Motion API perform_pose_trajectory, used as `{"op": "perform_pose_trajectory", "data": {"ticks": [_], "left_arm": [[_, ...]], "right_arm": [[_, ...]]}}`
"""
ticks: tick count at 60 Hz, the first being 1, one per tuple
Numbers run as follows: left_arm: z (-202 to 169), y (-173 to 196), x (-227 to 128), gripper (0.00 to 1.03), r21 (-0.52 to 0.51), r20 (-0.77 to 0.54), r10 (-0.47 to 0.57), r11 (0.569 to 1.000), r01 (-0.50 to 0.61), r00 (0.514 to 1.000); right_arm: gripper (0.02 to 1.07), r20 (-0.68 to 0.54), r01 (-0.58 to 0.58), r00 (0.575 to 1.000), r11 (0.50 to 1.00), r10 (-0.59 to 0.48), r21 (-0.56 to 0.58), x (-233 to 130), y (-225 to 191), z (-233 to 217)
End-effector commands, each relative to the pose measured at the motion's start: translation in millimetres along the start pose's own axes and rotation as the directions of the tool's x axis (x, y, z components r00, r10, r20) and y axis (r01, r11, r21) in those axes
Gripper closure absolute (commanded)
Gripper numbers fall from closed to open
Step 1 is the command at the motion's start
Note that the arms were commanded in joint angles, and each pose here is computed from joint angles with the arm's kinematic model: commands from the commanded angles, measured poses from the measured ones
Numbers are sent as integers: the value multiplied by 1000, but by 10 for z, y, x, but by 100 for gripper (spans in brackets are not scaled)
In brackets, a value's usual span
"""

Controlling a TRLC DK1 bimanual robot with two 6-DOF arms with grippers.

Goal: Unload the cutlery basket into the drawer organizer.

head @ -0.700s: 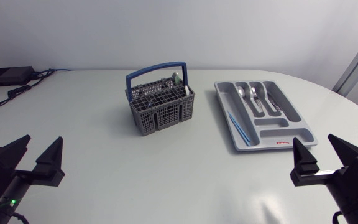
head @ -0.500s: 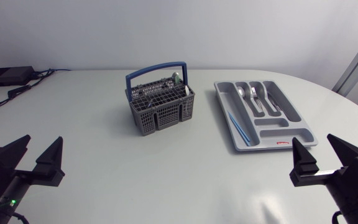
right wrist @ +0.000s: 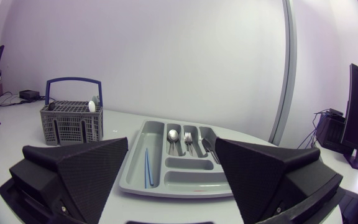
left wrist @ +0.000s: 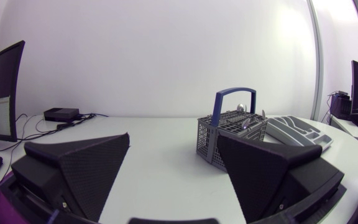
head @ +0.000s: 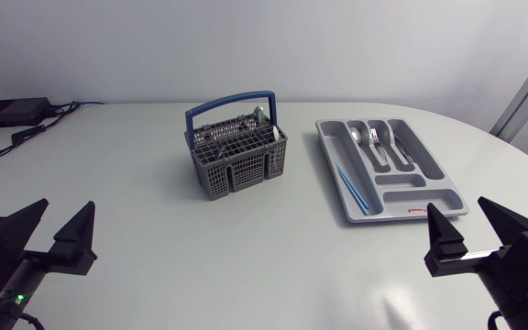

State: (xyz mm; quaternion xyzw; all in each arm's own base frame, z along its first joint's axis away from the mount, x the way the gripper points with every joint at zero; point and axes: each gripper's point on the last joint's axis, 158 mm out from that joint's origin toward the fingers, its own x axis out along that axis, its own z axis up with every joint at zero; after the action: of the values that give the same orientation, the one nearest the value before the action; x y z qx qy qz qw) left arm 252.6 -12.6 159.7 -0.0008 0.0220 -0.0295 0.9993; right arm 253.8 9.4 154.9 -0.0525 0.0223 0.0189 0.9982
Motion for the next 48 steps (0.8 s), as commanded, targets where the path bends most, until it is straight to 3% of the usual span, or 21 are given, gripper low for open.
{"op": "perform_pose_trajectory", "data": {"ticks": [1, 13, 23, 32, 41, 48], "left_arm": [[280, 34, -50, 5, -32, 63, 16, 999, -14, 998], [692, 40, -69, 5, -42, 89, 19, 999, -15, 996], [863, 50, 162, 5, -75, -11, 19, 997, -20, 1000], [784, -9, 475, 7, -94, -159, -2, 996, -13, 987], [628, -120, 841, 8, -76, -333, -26, 997, 0, 943], [675, -144, 1113, 9, -31, -370, -28, 999, 17, 929]], "right_arm": [[6, 26, -6, 1000, 1000, 6, 19, -14, 9, 99], [6, 6, -23, 1000, 999, 23, 26, 16, 33, 267], [6, -83, -27, 996, 998, 32, 61, 174, 32, 331], [6, -165, -34, 985, 994, 51, 104, 344, 64, 357], [6, -269, -62, 959, 992, 88, 106, 506, 167, 309], [6, -367, -96, 922, 991, 125, 96, 551, 280, 190]]}}
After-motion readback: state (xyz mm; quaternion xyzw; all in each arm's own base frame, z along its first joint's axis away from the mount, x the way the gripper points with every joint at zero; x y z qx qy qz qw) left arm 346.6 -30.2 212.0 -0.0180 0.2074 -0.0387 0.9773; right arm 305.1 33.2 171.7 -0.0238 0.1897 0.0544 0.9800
